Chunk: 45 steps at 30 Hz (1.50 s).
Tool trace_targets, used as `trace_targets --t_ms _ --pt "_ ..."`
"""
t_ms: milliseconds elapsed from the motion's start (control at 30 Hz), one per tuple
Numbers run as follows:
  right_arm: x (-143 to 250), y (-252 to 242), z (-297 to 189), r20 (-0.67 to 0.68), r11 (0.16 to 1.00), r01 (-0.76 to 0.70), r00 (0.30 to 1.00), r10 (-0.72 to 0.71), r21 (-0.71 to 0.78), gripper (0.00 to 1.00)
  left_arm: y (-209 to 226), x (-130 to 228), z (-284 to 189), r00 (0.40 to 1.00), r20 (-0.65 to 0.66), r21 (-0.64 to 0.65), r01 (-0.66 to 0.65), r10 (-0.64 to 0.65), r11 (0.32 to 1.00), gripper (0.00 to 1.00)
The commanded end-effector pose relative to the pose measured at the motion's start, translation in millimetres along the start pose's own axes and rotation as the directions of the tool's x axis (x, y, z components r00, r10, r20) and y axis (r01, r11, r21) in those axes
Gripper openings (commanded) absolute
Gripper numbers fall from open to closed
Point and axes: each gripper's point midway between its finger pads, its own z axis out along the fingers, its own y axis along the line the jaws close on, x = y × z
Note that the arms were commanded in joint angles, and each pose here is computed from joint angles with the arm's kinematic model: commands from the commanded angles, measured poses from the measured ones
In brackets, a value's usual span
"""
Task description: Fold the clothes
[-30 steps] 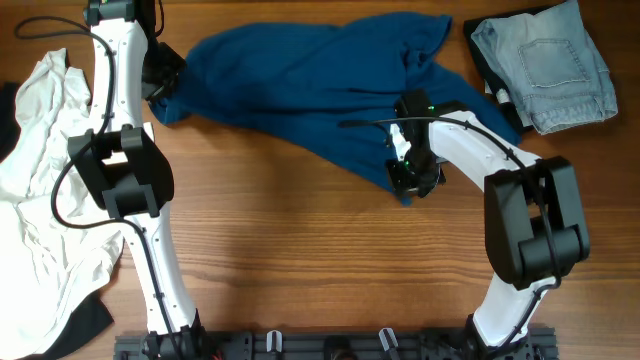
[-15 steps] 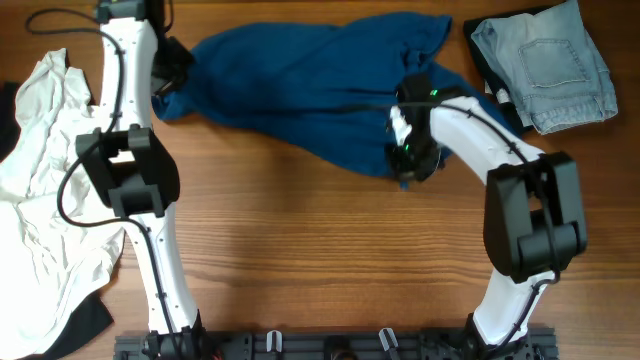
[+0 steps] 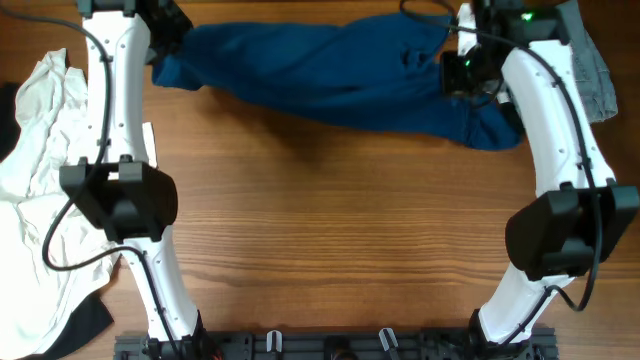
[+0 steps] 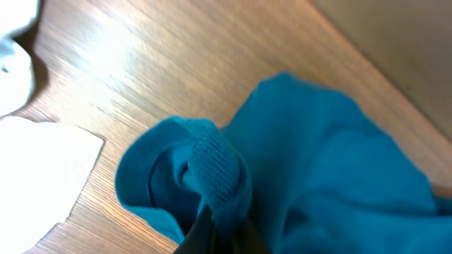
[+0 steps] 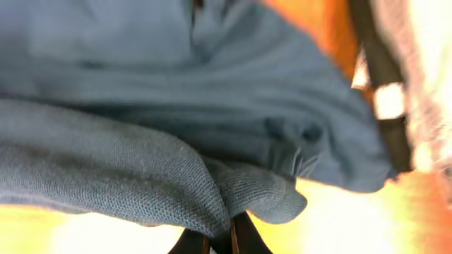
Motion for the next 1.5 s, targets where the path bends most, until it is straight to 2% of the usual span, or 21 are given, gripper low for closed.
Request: trace_targets --t_ms 0,267,500,733,900,1067,1267,1467 --pt "-30 -15 -54 0.154 0.999 -0.007 0.988 0.001 0.036 0.04 9 -24 -42 0.994 0.109 0.021 -0.016 0.014 1.000 0.04" --pt "-61 -47 -143 0.370 0.993 -0.055 0.929 0.013 0.104 0.04 26 -57 -122 0.946 0.322 0.035 0.024 -0.034 0.999 0.04" --pt "-61 -56 -193 0.471 0.983 -0.067 0.882 -0.023 0.173 0.04 42 -66 -204 0.876 0.478 0.074 0.037 -0.068 0.997 0.04" --pt "-64 -60 -260 0.634 0.970 -0.098 0.770 -0.068 0.224 0.04 52 -65 -277 0.796 0.592 0.162 0.035 -0.125 0.986 0.04" --pt "-52 -58 -295 0.686 0.966 -0.093 0.721 -0.101 0.240 0.04 61 -65 -322 0.730 0.673 0.186 -0.004 -0.124 0.983 0.04" --pt "-42 -55 -326 0.734 0.962 -0.087 0.666 -0.136 0.257 0.04 78 -61 -365 0.649 0.741 0.212 0.021 -0.175 0.977 0.04" --pt "-32 -55 -359 0.780 0.952 -0.097 0.601 -0.176 0.290 0.04 91 -59 -396 0.581 0.796 0.196 0.011 -0.166 0.980 0.04" --pt "-20 -56 -397 0.827 0.938 -0.124 0.519 -0.217 0.324 0.04 100 -54 -436 0.496 0.844 0.239 -0.009 -0.203 0.971 0.04"
